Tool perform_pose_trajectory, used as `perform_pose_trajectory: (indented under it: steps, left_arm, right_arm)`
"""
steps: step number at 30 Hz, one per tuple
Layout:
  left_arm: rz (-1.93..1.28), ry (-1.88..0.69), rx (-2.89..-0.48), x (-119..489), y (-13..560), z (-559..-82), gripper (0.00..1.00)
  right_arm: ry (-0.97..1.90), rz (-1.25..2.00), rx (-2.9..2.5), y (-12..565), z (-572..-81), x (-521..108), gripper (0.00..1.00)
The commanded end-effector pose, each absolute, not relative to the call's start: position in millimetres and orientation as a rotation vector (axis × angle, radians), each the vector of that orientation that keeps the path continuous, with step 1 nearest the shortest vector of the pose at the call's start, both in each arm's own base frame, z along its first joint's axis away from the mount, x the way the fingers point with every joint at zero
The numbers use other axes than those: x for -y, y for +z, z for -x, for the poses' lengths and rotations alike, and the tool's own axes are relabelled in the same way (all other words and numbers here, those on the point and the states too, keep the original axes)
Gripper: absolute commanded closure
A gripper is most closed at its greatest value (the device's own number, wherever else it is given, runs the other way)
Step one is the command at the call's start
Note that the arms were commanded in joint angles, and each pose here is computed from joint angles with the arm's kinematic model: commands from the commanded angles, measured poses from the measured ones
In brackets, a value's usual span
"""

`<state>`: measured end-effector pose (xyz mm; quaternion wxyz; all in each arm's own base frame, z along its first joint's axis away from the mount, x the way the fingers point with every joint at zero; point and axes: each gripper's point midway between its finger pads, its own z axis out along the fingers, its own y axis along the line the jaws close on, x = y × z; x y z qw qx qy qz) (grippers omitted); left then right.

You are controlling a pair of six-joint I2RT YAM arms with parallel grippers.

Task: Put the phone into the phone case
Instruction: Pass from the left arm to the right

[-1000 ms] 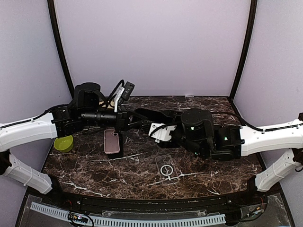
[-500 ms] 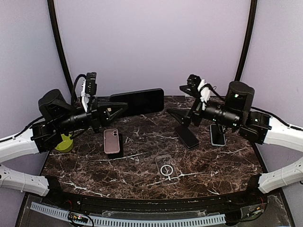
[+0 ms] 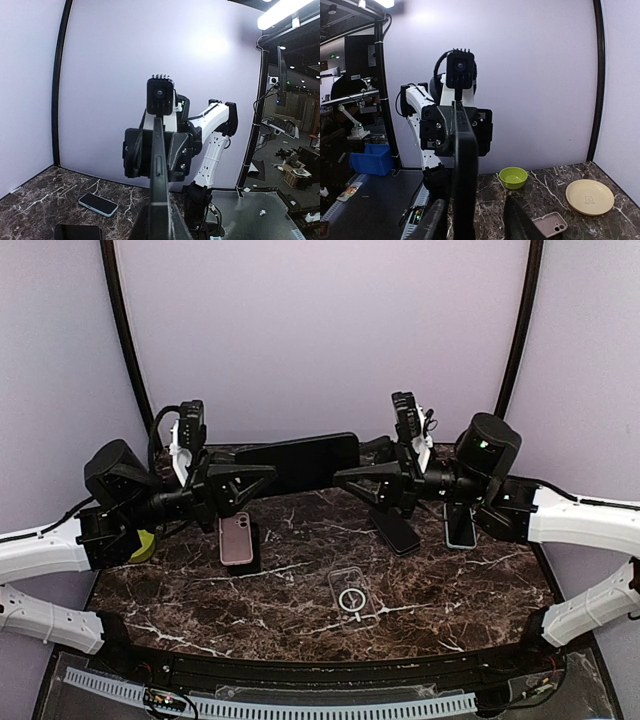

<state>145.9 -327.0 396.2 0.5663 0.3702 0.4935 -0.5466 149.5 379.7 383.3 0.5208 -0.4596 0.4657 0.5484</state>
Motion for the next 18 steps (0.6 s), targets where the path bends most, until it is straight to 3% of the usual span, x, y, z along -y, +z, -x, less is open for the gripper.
perform_pose_trajectory:
  steps: [1,5,8,10,11,13,15,18]
  left_arm:
    - [-0.857,-1.302,-1.049,322.6,419.1,-137.0,1.0]
    - [-0.87,-1.293,-1.065,325.7,413.4,-138.2,1.0]
    - [-0.88,-1.273,-1.083,326.6,407.2,-139.1,1.0]
    - [-0.904,-1.234,-1.113,328.0,400.0,-141.1,0.8]
    - [-0.939,-1.193,-1.136,329.2,394.7,-141.2,0.65]
    - [-0.994,-1.095,-1.202,329.5,381.9,-145.7,0.51]
    - [-1.05,-0.974,-1.265,327.6,367.6,-152.3,0.43]
    - [-1.151,-0.902,-1.33,329.1,351.0,-150.5,0.38]
  right_arm:
    - [1.38,1.108,-1.023,406.4,-134.1,-378.8,0.73]
    - [1.353,1.134,-1.016,407.7,-130.6,-377.7,1.0]
    - [1.299,1.173,-1.025,408.2,-130.0,-374.6,1.0]
    - [1.259,1.244,-1.044,404.6,-125.7,-372.6,1.0]
    - [1.237,1.297,-1.05,402.5,-121.9,-371.3,1.0]
    - [1.176,1.443,-1.076,392.6,-113.4,-367.4,1.0]
    - [1.118,1.551,-1.185,378.4,-112.1,-361.4,1.0]
    - [1.028,1.652,-1.353,363.1,-115.9,-351.5,1.0]
